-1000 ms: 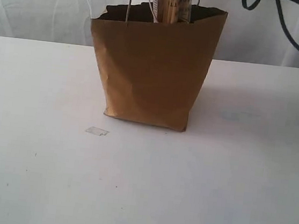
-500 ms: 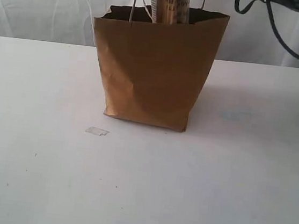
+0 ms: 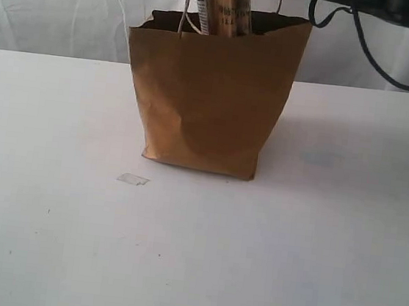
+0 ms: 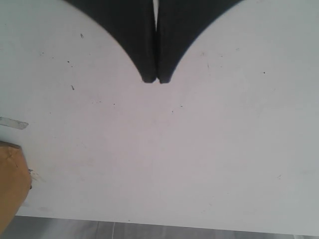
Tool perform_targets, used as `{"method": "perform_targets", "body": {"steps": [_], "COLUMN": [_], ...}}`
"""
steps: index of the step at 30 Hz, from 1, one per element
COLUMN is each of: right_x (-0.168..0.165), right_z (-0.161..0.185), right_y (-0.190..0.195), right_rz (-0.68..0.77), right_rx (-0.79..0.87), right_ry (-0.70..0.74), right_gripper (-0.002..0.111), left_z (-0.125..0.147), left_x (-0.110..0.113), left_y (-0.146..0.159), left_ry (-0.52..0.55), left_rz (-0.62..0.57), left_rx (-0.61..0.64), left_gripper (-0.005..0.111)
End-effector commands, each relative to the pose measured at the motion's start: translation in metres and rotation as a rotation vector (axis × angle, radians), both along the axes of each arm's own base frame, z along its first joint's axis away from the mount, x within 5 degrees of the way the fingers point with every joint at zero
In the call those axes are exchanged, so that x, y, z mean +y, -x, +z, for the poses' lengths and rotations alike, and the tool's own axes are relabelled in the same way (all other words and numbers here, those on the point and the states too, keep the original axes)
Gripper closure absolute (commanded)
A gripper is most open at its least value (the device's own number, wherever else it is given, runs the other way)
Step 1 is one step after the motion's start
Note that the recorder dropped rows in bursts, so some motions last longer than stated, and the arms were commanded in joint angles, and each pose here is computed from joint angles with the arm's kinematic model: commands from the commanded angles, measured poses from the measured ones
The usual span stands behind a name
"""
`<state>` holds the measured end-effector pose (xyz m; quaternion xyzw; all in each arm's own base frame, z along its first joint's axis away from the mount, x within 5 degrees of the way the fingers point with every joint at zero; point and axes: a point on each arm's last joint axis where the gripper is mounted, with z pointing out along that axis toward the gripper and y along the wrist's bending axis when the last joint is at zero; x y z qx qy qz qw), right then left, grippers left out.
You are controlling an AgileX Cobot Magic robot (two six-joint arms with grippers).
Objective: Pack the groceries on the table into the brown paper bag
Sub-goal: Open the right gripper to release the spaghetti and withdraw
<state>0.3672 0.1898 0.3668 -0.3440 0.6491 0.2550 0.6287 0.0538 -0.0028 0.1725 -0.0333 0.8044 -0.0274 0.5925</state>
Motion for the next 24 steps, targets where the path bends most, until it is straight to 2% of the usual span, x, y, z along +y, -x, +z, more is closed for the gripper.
{"method": "perform_targets", "body": {"steps": [1,13,22,24], "right_x": [-0.002,-0.004,-0.002,-0.001], "right_z": [-0.007,-0.010,-0.019,-0.021], "right_y": [-0.006,-0.009,-0.013,-0.014], "right_rz": [-0.063,-0.087,-0.088,-0.088], "right_rx": [0.035,0.041,0.065,0.070], "right_ry": [-0.002,0.005,0.010,0.012], "right_gripper": [0.081,0.057,0.057,0.061], "left_z": [-0.001,-0.001,-0.001,-0.001], "left_x": [-0.001,-0.001,-0.001,-0.001], "left_y": [0.000,0.000,0.000,0.000], "left_ry": [0.011,0.011,0.011,0.011], "left_rz": [-0.006,-0.006,-0.006,-0.006], "left_rx": [0.000,0.000,0.000,0.000], "left_gripper": [0.107,0.107,0.107,0.107]}}
